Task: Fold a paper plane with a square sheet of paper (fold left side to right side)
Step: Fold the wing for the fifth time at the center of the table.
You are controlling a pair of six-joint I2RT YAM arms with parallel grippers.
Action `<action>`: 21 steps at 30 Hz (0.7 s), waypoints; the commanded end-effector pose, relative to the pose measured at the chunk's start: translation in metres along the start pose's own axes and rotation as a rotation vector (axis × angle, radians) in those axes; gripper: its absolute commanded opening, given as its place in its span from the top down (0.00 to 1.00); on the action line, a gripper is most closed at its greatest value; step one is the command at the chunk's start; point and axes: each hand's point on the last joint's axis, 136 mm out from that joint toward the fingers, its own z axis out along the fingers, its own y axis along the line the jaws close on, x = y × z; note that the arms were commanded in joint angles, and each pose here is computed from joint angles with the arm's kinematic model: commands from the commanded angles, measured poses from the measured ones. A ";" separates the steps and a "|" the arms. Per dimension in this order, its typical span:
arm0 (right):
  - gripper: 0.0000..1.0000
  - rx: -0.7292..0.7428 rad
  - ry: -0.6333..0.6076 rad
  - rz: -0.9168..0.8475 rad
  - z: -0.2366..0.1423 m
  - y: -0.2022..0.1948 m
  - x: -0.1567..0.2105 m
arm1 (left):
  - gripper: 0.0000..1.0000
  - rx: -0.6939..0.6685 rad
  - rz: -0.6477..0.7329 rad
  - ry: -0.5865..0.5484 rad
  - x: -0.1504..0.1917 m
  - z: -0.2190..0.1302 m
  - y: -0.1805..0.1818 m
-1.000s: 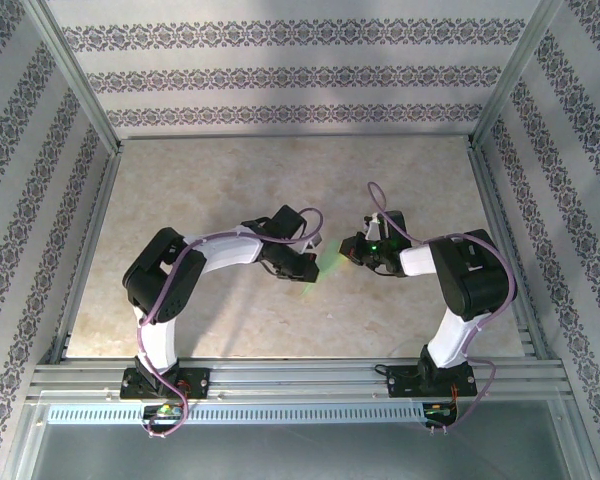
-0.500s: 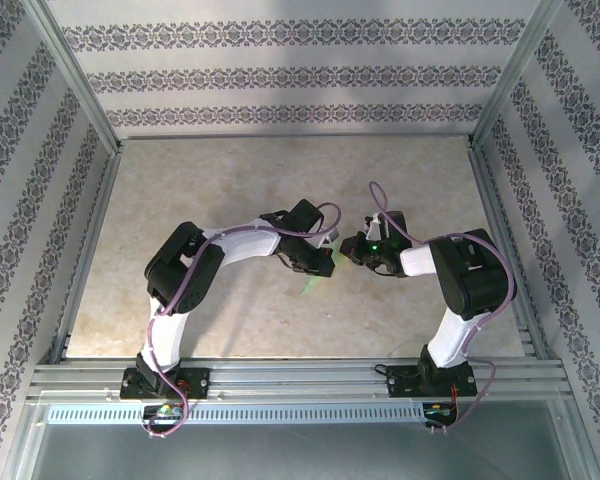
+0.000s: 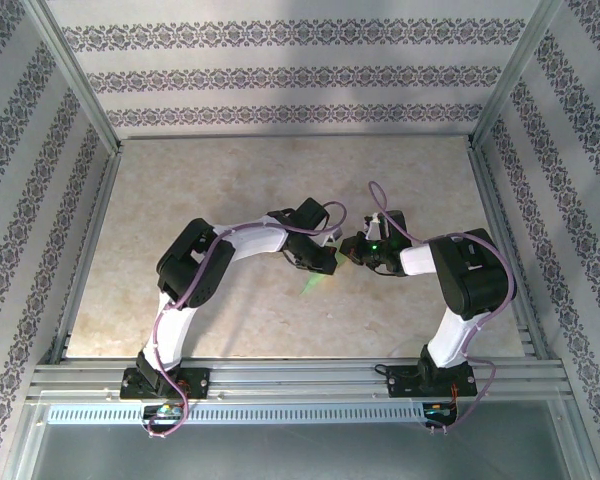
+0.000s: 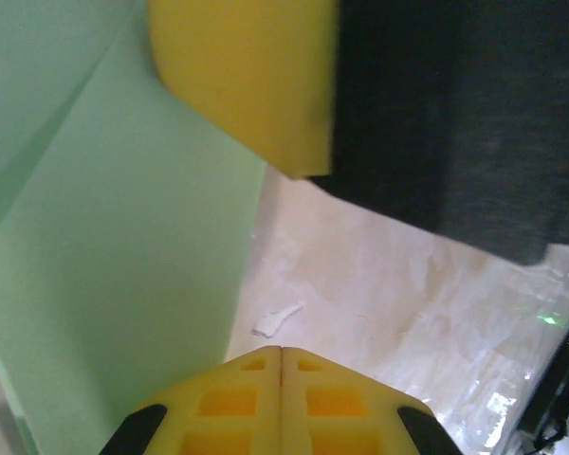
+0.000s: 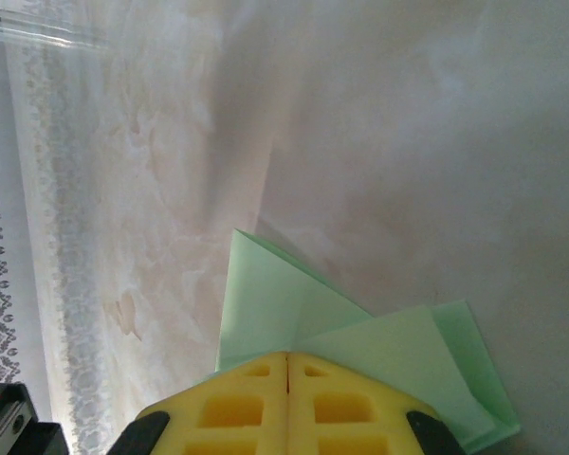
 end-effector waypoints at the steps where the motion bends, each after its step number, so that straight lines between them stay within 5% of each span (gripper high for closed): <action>1: 1.00 0.173 0.115 0.058 0.013 -0.050 0.040 | 1.00 -0.050 0.009 0.040 0.013 0.006 0.010; 21: 1.00 0.289 0.164 0.039 0.011 -0.073 0.046 | 1.00 -0.085 -0.008 0.059 0.044 -0.002 0.029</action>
